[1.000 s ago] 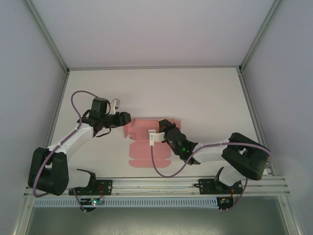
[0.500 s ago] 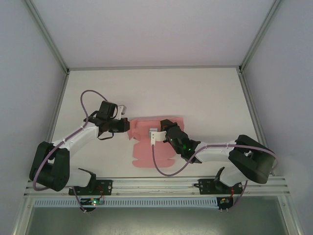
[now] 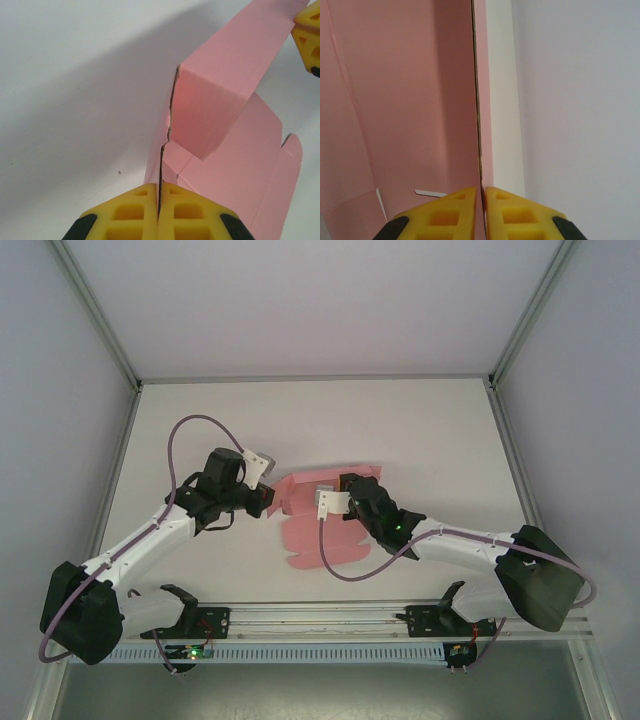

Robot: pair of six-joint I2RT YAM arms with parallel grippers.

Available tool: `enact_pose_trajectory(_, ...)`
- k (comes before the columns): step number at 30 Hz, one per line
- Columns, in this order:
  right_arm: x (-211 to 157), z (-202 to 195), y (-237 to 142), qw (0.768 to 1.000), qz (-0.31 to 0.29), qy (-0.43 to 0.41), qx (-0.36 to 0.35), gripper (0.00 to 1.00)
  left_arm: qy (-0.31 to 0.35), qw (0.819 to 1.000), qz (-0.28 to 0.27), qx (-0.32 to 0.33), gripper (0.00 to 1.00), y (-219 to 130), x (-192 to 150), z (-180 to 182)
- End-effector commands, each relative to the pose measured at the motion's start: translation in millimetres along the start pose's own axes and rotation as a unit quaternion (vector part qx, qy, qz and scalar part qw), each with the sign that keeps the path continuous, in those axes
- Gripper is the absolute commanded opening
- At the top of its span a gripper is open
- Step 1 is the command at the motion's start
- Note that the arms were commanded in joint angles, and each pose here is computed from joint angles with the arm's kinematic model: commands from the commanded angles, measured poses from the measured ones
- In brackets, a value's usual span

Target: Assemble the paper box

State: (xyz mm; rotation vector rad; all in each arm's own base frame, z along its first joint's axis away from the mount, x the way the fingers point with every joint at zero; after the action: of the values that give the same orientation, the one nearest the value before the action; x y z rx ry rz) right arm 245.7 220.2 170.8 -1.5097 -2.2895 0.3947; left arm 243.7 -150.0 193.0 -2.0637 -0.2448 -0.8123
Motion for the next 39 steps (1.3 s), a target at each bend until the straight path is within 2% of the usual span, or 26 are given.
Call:
enact_pose_trajectory(1,5.2,0.0,1.9,1.000,-0.022,0.002,0.021,0.16,0.048,0.998,-0.015,-0.032,0.00,-3.1,8.1,-14.0)
enact_pose_trajectory(6,-2.2,-5.3,6.3,1.000,-0.017,0.007,0.009,0.22,0.053,0.998,-0.012,-0.037,0.00,-2.5,7.1,-15.0)
enact_pose_trajectory(29,-24.1,-29.5,42.0,1.000,-0.018,-0.010,-0.023,0.23,0.085,0.995,0.001,-0.060,0.00,-7.9,-1.7,-20.8)
enact_pose_trajectory(39,-29.9,-40.0,53.3,0.998,-0.042,-0.004,-0.038,0.22,0.081,0.995,0.008,-0.060,0.00,-6.4,-3.7,-20.0)
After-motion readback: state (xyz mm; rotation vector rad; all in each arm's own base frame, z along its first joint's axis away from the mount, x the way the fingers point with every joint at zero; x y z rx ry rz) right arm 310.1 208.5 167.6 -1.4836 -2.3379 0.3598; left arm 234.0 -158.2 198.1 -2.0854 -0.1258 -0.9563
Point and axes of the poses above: each hand's point on the last joint's axis, 136 mm out from that joint toward the fingers, its own y axis out along the fingers, its own z axis along the line the jaws close on, x = y × z, the point moved 7 cm from there along -y, back along the fingers, and after that the axes turned 9 degrees about -y, right-handed, at the moved point
